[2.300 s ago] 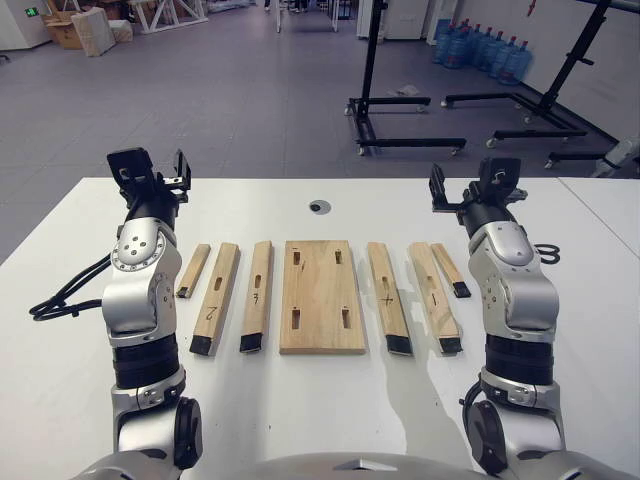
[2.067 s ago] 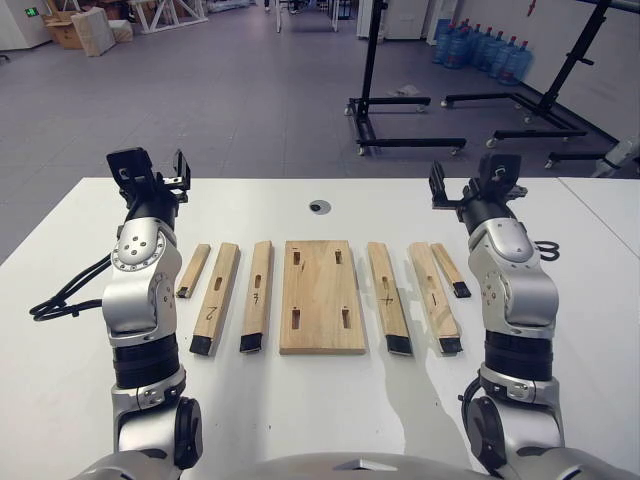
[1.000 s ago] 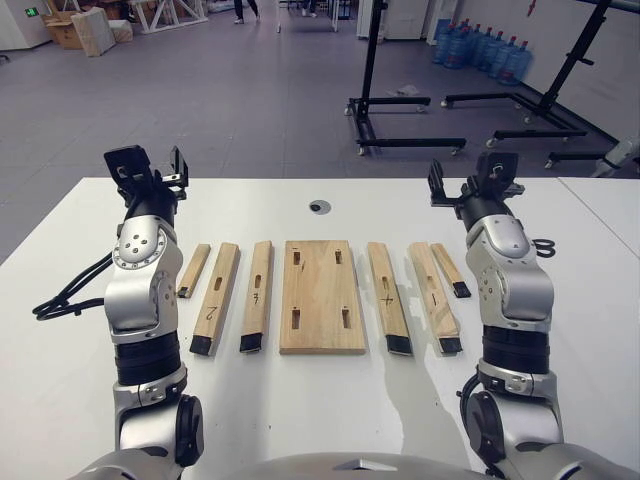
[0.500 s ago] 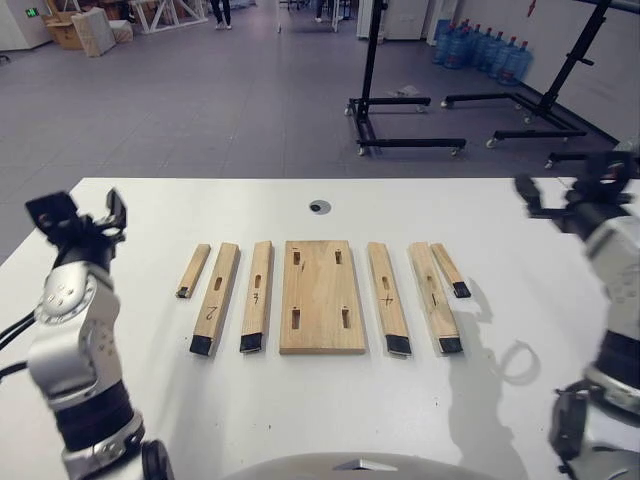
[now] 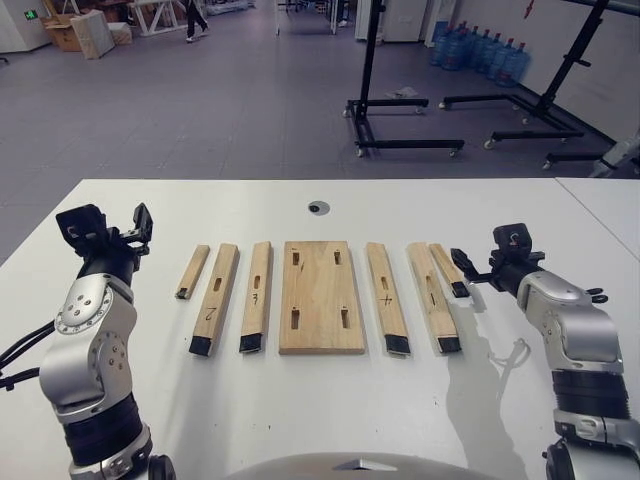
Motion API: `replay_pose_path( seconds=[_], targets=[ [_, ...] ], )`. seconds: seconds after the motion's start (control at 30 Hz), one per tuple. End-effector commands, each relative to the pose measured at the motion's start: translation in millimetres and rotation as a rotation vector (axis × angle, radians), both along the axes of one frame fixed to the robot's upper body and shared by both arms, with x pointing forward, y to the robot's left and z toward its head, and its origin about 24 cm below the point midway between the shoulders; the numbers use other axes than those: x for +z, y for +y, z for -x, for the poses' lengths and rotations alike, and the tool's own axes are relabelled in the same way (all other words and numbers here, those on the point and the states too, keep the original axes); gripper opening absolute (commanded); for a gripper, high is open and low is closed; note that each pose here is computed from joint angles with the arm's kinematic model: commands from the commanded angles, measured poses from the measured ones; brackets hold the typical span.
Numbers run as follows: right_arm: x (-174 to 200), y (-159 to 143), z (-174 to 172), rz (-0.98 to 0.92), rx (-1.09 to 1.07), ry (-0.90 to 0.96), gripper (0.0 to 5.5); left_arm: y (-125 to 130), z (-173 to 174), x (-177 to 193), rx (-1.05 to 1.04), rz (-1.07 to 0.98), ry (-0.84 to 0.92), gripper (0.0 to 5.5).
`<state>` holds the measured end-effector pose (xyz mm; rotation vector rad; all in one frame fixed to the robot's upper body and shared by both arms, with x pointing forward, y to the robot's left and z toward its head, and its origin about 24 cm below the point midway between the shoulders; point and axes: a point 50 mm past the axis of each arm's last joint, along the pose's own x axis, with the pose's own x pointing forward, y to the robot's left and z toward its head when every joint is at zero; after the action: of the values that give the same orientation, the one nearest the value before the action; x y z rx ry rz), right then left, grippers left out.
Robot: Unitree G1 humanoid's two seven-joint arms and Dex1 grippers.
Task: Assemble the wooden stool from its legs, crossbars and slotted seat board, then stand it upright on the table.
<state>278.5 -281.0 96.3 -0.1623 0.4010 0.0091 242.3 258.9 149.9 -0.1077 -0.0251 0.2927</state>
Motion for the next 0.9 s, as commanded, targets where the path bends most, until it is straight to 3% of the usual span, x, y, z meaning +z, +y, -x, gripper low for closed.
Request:
replay_pose_path(
  seconds=[0.03, 0.83, 0.9],
  targets=[
    [-3, -4, -10, 0.018, 0.033, 0.009, 5.03, -1, -2, 2, 0.009, -0.007, -0.007, 3.39],
    [-46, -12, -20, 0.057, 0.144, 0.143, 5.03, -10, -4, 0, -0.007, -0.005, -0.008, 3.39],
    [-55, -9, -19, 0.062, 0.155, 0.183, 4.76, -11, -4, 0, -0.006, -0.003, -0.008, 3.39]
  ],
)
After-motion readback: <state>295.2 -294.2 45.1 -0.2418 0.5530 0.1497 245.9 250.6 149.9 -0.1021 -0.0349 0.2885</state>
